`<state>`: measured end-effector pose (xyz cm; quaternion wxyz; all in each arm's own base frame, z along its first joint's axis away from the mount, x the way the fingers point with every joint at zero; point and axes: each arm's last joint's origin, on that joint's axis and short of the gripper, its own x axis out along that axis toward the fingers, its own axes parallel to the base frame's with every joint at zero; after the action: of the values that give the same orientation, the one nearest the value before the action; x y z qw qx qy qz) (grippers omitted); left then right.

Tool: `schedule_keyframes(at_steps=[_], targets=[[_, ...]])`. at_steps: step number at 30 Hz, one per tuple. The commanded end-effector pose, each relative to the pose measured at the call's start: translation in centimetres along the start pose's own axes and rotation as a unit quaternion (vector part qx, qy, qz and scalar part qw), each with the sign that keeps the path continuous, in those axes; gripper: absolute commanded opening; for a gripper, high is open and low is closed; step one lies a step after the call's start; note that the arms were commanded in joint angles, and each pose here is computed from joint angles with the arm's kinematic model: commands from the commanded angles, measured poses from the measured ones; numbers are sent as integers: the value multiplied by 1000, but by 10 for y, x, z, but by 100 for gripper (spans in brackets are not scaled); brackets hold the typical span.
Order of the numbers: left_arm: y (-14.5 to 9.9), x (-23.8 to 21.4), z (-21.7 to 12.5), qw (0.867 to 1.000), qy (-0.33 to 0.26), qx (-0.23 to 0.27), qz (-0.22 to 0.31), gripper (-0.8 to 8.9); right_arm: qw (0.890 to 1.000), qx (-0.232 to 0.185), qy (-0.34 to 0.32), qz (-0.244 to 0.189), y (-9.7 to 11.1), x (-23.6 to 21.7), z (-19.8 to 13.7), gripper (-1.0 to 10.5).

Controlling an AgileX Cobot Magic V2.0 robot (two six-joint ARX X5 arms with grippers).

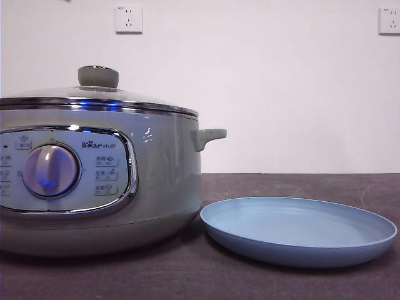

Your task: Take the potato out from the steamer,put the potato on the plate,close the lid

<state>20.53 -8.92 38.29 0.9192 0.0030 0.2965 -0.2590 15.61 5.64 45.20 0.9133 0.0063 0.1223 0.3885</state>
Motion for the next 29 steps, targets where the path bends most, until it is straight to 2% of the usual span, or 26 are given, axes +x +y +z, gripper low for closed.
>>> schedule_keyframes(at_steps=[1, 10, 25, 27, 29], targets=[[-1, 18, -2, 999, 32, 9, 4, 350, 1000, -6, -3, 0, 1, 0, 1, 504], [0, 57, -10, 995, 99, 10, 15, 350, 1000, -6, -3, 0, 1, 0, 1, 503], [-6, 89, -26, 981, 187, 30, 41, 340, 1000, -6, -3, 0, 1, 0, 1, 501], [-6, 89, -27, 980, 191, 33, 48, 269, 1000, -6, -3, 0, 1, 0, 1, 501], [-6, 89, -27, 980, 191, 39, 48, 103, 1000, -6, -3, 0, 1, 0, 1, 501]])
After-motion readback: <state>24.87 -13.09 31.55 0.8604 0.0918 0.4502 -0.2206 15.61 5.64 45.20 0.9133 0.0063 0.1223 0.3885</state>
